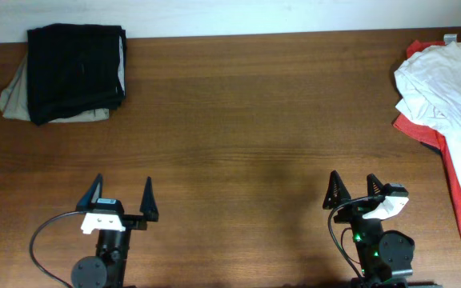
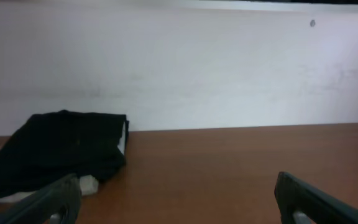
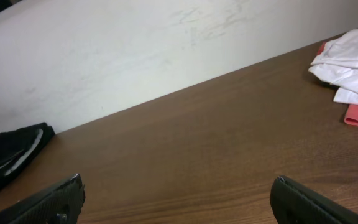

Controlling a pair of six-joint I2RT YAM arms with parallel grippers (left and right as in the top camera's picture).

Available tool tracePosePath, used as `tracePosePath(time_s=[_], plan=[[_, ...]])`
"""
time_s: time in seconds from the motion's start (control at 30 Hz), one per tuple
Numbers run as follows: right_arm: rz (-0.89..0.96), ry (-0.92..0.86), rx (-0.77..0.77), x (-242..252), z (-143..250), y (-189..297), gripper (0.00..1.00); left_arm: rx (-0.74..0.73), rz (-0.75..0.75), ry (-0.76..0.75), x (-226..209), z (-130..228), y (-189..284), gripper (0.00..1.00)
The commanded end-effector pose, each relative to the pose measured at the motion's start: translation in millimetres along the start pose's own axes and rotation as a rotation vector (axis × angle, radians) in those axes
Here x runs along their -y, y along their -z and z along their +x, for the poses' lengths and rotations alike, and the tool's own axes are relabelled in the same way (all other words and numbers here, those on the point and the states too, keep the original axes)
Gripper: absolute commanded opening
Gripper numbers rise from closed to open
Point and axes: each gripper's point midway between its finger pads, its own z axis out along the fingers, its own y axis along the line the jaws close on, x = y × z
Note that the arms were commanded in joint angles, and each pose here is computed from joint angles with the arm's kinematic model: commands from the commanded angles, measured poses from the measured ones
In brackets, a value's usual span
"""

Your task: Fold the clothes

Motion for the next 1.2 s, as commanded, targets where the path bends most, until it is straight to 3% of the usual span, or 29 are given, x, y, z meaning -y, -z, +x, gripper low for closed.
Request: tracePosePath(time_s=[0.0,0.1,1.17], plan=[[0.003,0.011,-0.004,0.7,2.6,0.0,0.99,-0.063,-0.047,-0.005,-6.7,18.4,0.8,0.99],[0.003,0.011,-0.004,0.7,2.6,0.0,0.99,-0.174,-0.099,0.005,-15.5,45.7,4.7,0.99],[0.003,0.011,-0.004,0.7,2.6,0.0,0.99,-0.175,-0.115,0.004,-18.0,45.8,5.0,0.99]])
